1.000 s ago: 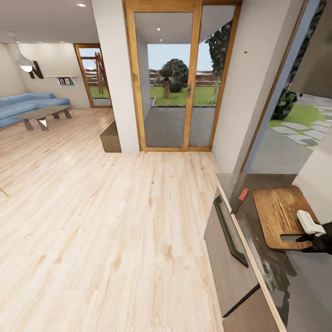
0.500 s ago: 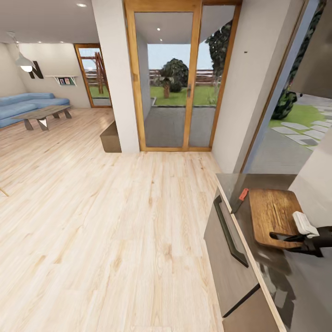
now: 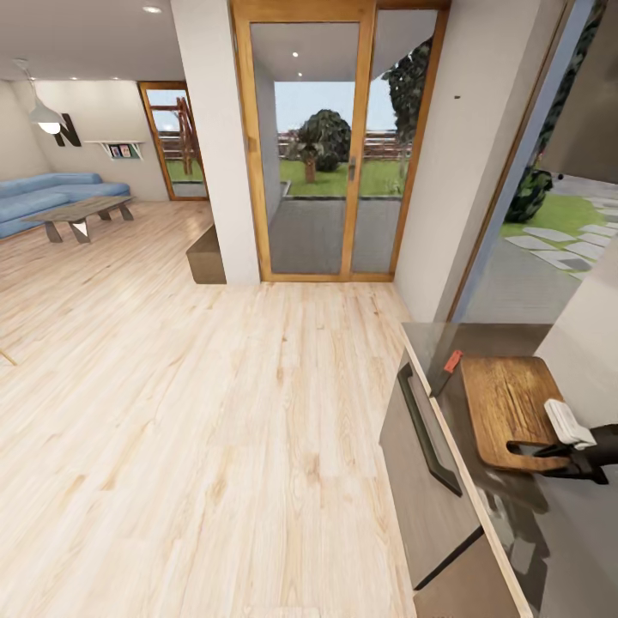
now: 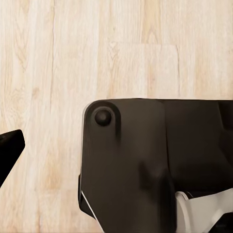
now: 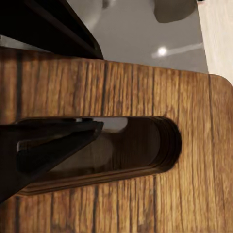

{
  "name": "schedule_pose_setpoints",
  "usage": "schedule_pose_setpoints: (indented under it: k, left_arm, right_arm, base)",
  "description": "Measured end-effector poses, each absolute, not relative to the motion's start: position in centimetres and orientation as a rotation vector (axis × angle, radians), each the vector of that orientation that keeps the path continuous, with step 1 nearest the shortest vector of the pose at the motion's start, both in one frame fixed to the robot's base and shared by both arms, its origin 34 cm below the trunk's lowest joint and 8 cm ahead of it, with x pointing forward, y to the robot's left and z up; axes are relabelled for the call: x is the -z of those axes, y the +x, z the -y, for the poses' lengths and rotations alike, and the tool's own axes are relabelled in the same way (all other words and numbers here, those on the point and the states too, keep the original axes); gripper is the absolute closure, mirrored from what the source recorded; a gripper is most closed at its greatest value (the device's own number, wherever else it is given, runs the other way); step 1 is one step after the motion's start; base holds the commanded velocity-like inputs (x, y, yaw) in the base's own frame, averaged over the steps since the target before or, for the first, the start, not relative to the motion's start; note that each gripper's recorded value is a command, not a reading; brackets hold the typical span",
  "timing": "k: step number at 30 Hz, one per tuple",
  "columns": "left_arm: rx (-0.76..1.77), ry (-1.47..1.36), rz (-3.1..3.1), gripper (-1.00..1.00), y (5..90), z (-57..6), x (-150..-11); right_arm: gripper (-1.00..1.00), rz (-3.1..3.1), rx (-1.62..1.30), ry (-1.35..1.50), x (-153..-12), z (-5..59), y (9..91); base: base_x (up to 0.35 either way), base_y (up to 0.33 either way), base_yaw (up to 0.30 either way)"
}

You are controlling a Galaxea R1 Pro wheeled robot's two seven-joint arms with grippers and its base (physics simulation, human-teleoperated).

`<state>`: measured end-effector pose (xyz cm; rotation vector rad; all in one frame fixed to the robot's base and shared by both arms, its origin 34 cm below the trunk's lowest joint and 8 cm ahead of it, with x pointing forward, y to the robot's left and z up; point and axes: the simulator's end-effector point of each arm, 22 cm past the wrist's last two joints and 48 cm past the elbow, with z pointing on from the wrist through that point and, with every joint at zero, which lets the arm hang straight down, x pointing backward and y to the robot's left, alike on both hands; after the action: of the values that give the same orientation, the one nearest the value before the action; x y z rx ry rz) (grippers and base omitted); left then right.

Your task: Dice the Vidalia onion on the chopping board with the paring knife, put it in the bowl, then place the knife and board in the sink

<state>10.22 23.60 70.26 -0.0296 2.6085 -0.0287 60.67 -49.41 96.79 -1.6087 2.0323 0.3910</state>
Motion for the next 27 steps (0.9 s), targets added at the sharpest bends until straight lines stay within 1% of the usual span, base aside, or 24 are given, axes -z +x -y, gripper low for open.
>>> schedule_pose_setpoints:
  k: [12,20,27]
  left_arm:
    - [0.028,-0.031,-2.608,-1.0,10.2,-23.6,-70.3]
    - [0.031,-0.033,-2.604,-1.0,10.4,-23.4,-70.3]
    - [0.032,-0.035,-2.607,-1.0,10.3,-23.3,-70.3]
  right_arm:
    - [1.0,-1.99,-0.381,-1.733,-96.0,49.8,59.6]
    - [1.0,-2.055,-0.267,-1.744,-98.2,54.7,58.7]
    - [1.0,-2.067,-0.257,-1.745,-98.4,55.5,58.3]
  base:
    - [-0.041,0.0,0.0]
    - [0.0,0.0,0.0]
    - [0.0,0.0,0.0]
